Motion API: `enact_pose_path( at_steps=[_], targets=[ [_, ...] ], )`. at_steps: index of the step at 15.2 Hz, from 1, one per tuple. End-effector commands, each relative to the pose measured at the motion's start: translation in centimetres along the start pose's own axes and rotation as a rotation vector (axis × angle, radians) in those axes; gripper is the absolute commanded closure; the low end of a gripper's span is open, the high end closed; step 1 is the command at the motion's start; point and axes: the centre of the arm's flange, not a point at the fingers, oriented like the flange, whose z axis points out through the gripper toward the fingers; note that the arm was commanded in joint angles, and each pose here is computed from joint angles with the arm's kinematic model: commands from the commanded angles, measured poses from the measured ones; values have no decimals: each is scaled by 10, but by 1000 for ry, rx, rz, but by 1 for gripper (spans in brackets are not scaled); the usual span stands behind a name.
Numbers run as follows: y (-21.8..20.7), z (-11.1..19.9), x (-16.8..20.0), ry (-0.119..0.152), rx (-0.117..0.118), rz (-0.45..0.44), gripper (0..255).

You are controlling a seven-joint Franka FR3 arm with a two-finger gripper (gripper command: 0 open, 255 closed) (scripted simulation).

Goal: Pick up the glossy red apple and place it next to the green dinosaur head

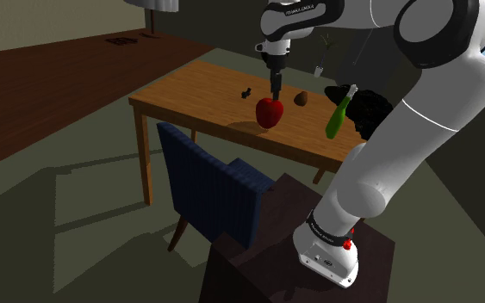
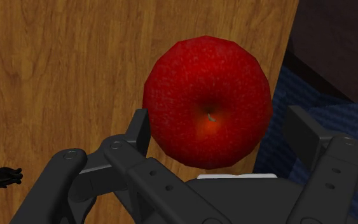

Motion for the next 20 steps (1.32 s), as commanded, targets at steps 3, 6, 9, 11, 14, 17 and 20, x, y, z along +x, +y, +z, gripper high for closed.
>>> enact_pose_path(
  at_steps=[3, 6, 9, 11, 14, 17, 20],
  targets=[
    [0, 0, 0, 0, 0, 0, 255],
    [0, 0, 0, 0, 0, 0, 255],
    [0, 0, 0, 0, 0, 0, 255],
    [0, 0, 0, 0, 0, 0, 255],
    [-1, -10, -2, 0, 0, 0, 255],
    [-2, -26, -6, 0, 0, 0, 255],
    [-3, -41, -9, 0, 0, 0, 255]
  ],
)
